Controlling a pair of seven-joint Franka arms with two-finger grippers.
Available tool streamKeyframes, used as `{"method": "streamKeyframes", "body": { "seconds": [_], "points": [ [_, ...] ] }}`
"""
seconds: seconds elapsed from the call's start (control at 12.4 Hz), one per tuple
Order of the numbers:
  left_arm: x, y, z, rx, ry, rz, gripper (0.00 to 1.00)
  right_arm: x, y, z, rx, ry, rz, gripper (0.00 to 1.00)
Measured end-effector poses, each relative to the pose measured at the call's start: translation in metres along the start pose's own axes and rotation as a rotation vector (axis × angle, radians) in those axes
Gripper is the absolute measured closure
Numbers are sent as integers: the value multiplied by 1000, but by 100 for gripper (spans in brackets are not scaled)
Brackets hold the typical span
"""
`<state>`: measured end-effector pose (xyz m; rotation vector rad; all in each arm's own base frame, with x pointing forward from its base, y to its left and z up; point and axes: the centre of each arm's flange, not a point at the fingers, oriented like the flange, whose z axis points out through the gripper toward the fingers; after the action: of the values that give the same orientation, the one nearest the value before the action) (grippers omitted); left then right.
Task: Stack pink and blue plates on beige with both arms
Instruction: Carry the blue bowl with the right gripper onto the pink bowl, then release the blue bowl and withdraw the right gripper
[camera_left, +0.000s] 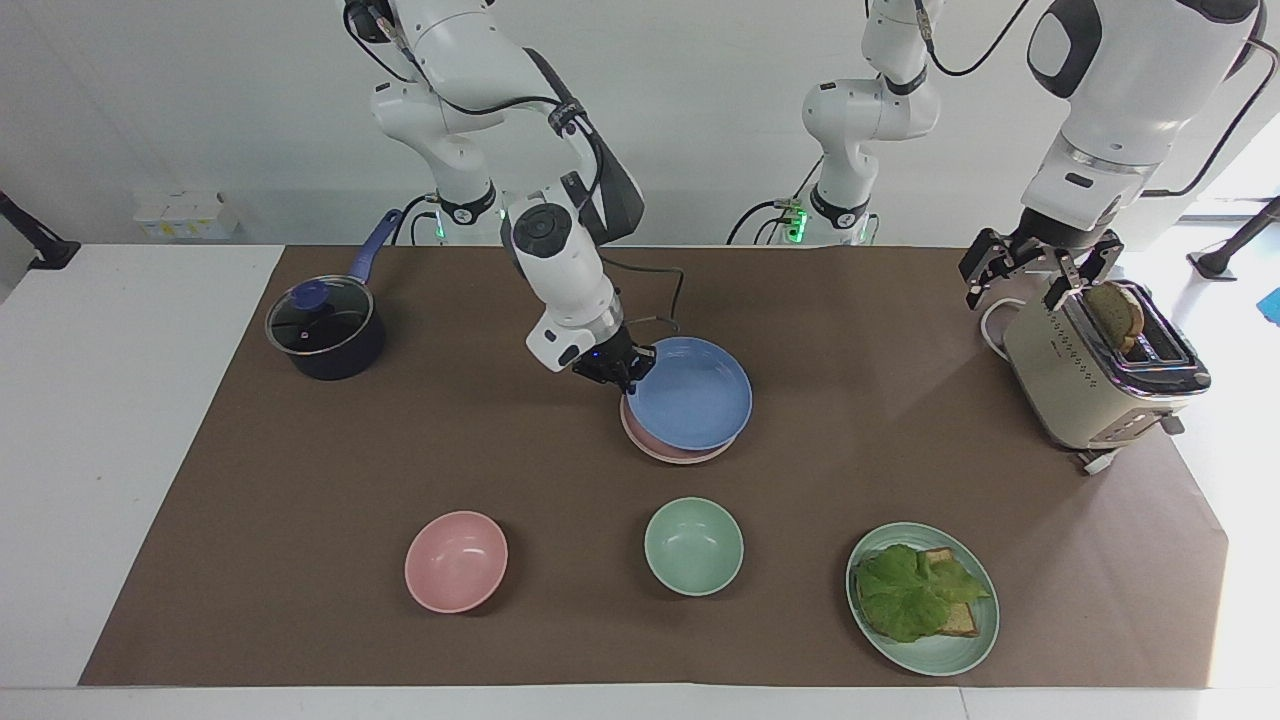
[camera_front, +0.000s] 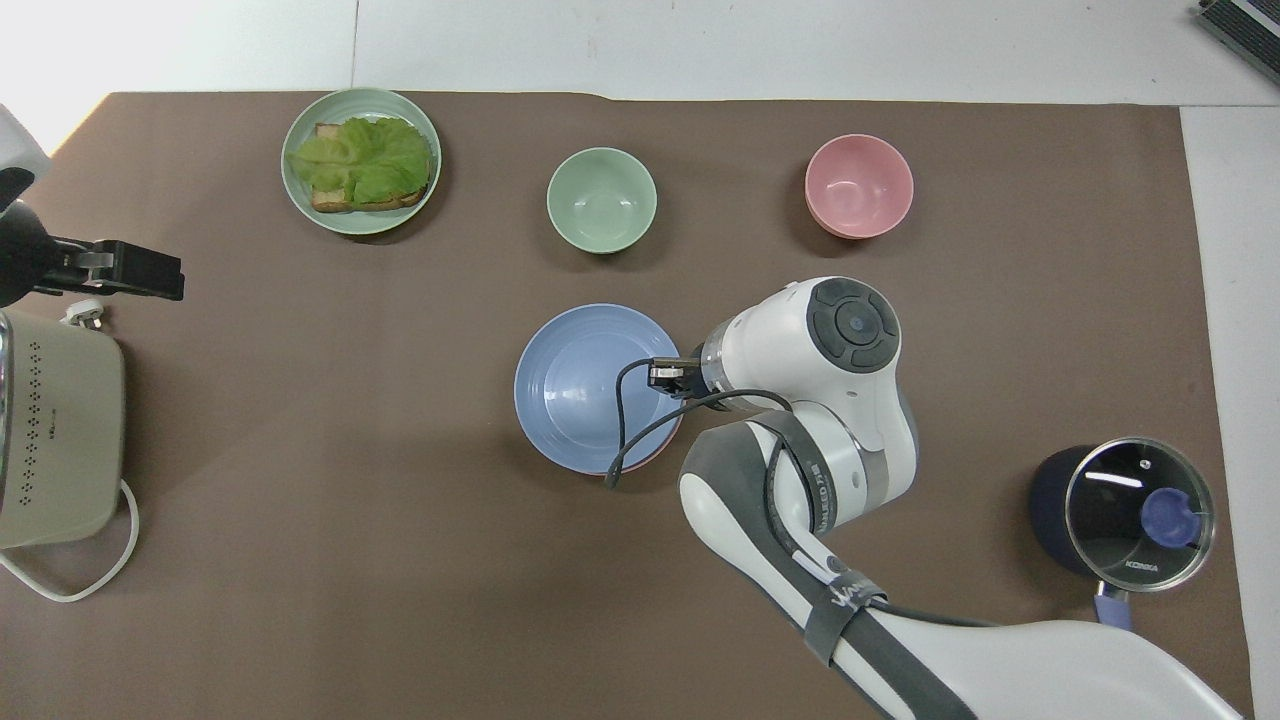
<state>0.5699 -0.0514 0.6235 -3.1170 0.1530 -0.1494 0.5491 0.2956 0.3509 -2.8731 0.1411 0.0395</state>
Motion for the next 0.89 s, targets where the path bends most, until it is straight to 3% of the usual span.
{"method": "streamKeyframes", "body": {
  "seconds": [0.16, 0.48, 0.8, 0.89],
  "points": [
    [0, 0, 0, 0, 0, 0, 0, 0, 1, 1, -1, -2, 1, 94],
    [0, 0, 0, 0, 0, 0, 0, 2, 3, 0, -2, -1, 6, 51],
    [0, 0, 0, 0, 0, 0, 0, 17, 17, -18, 2, 18, 37, 0],
    [0, 0, 0, 0, 0, 0, 0, 25, 28, -34, 0, 37, 51, 0]
  ]
}}
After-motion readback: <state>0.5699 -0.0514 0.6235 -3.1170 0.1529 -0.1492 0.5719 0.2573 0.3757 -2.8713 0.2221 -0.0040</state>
